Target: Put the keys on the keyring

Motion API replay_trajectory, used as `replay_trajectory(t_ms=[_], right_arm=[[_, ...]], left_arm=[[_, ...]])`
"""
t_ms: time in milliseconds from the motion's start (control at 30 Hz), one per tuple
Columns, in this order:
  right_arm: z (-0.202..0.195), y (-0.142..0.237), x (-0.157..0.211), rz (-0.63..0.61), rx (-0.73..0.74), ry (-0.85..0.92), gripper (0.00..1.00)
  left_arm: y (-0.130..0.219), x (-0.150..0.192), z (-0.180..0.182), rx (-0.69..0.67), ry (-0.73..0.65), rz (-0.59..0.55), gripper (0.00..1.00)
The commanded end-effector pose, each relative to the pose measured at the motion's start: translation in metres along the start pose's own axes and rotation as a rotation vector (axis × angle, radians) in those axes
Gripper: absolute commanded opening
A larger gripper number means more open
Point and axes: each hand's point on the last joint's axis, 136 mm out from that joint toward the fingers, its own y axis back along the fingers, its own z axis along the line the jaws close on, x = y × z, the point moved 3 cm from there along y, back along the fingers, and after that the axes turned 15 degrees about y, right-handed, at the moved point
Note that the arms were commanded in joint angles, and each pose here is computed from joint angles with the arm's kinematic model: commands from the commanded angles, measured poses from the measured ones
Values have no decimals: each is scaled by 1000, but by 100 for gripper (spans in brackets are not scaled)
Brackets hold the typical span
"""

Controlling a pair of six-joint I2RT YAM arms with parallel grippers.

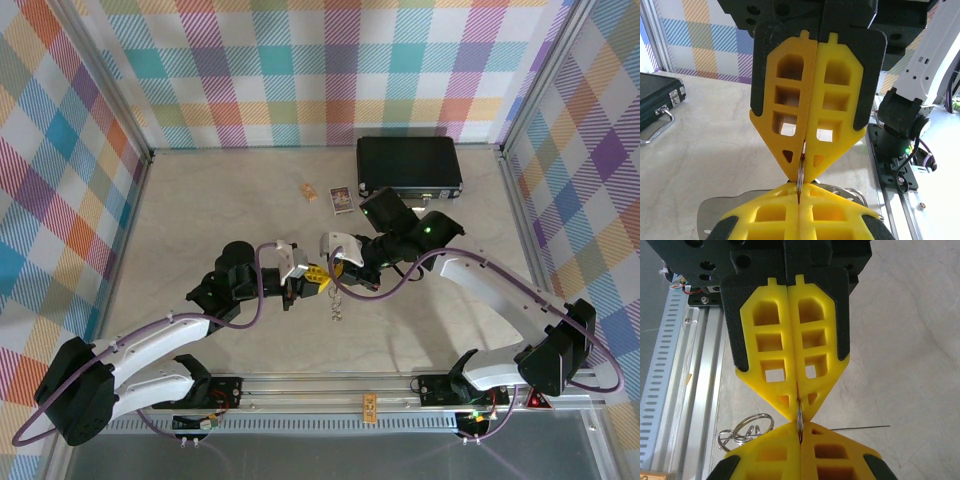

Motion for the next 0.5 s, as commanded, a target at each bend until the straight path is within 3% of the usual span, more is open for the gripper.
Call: replay_trajectory(t_ms=[0, 200, 467], right_arm=[[1, 7, -16, -63, 39, 9, 19], [-2, 25, -12, -143, 243, -29, 26], [-1, 54, -13, -431, 379, -213, 26]], left_arm=[[4, -29, -9, 28, -80, -126, 0], [10, -38, -13, 31, -79, -225, 0], [17, -55, -20, 86, -63, -371, 0]])
